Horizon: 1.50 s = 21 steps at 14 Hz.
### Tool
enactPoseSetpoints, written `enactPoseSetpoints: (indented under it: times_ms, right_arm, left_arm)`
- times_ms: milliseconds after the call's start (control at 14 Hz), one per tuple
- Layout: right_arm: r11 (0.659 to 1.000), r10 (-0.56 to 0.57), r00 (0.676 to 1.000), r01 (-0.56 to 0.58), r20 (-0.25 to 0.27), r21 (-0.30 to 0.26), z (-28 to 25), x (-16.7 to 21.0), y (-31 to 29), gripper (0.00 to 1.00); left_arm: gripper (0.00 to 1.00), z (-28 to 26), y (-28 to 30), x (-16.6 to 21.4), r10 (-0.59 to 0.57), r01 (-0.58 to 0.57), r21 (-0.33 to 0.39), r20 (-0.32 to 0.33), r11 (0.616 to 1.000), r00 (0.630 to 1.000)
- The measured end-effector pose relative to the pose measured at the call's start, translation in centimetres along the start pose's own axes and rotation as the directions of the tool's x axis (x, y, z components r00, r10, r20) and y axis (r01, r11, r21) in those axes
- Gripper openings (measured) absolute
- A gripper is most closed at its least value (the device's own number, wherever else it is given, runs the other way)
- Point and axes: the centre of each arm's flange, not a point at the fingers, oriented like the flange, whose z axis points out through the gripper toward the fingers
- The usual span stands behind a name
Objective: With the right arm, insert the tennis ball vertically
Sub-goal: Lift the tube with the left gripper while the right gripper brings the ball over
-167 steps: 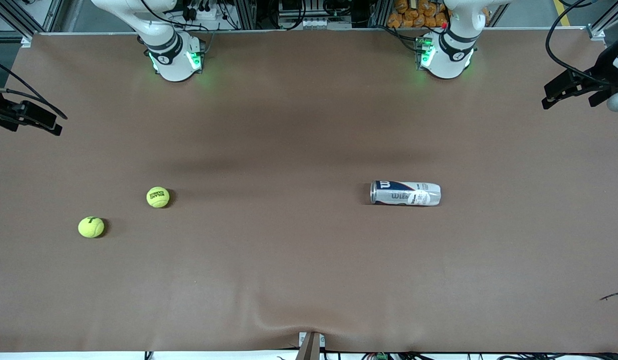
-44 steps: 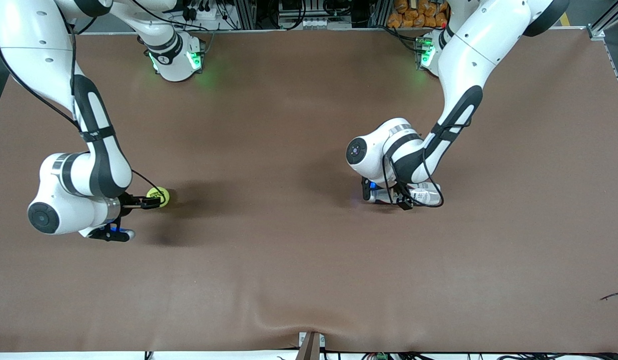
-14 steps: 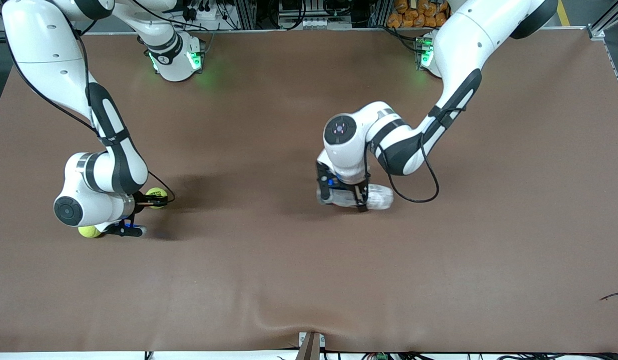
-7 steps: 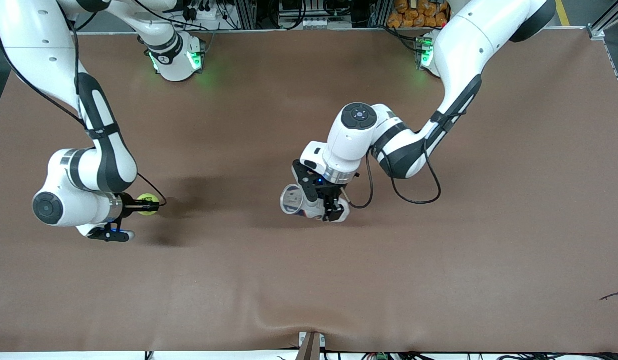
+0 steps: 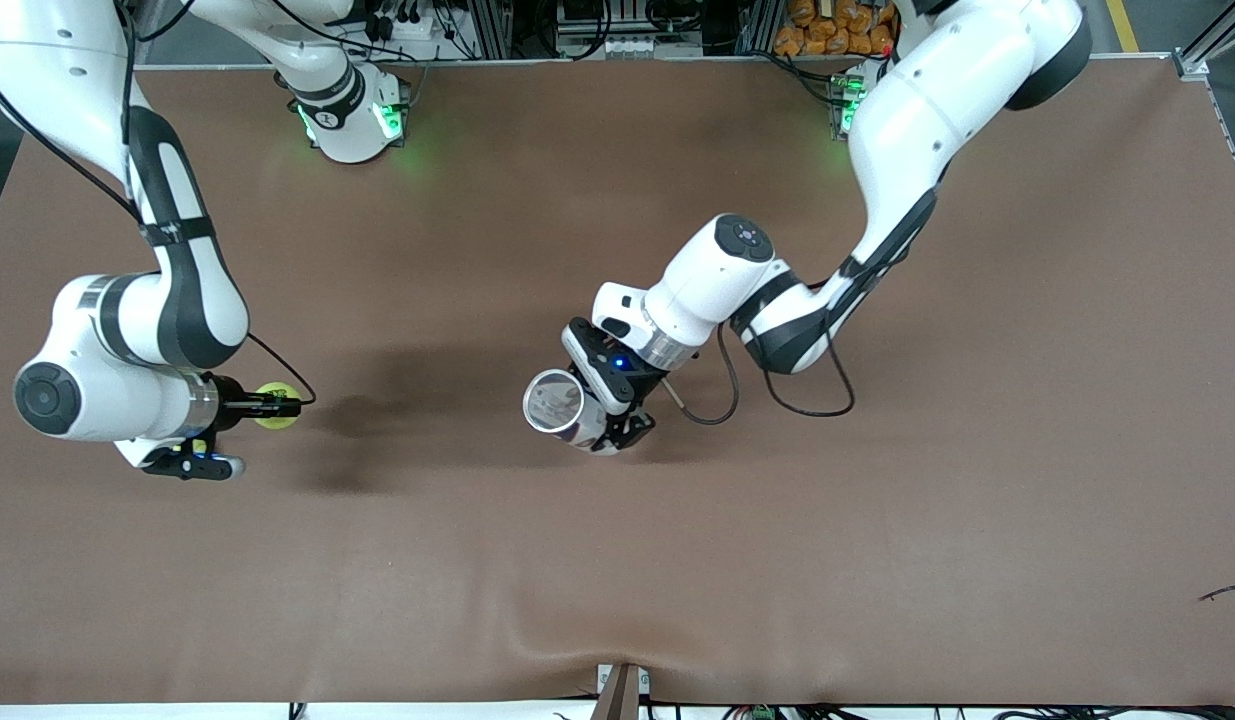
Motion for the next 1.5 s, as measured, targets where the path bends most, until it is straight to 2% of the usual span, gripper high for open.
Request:
enactPoseSetpoints:
  times_ms: [215, 430, 573, 787, 1074, 1217, 1503]
  right_arm:
    - [1.0, 0.026, 0.999, -0.026, -0.02, 0.006, -1.3, -0.3, -0.4, 0.67]
    - [0.997, 0.082, 0.996, -0.082, -0.045, 0.01, -2.8, -0.7, -2.6, 0.67]
    - [0.991, 0.136, 0.989, -0.135, -0.051, 0.015, -4.0, -1.5, -5.8, 0.67]
    - [0.978, 0.207, 0.977, -0.205, -0.054, 0.04, -6.2, -2.9, -11.7, 0.67]
    - [0.954, 0.295, 0.948, -0.286, -0.118, 0.089, -10.5, -5.4, -21.8, 0.67]
    - [0.926, 0.374, 0.919, -0.362, -0.123, 0.109, -11.5, -7.2, -26.1, 0.67]
    - [0.852, 0.52, 0.848, -0.508, -0.098, 0.13, -10.6, -9.8, -32.1, 0.67]
  left_arm:
    - [0.77, 3.5, 2.6, -3.7, -0.021, 0.016, -0.045, -0.124, 0.999, 0.992]
    - [0.77, 5.8, 4.3, -6.9, -0.035, 0.023, -0.063, -0.201, 0.998, 0.979]
    - [0.77, 6.6, 4.7, -8.4, -0.048, 0.033, -0.071, -0.224, 0.997, 0.973]
    - [0.77, 6.9, 4.3, -9.1, -0.049, 0.036, -0.064, -0.222, 0.997, 0.974]
    - [0.76, 6.9, 3.9, -9.3, -0.052, 0.04, -0.06, -0.219, 0.997, 0.974]
    - [0.76, 7.0, 4.0, -9.6, -0.054, 0.042, -0.061, -0.21, 0.997, 0.976]
    - [0.76, 7.5, 3.7, -9.7, -0.046, 0.038, -0.056, -0.147, 0.998, 0.988]
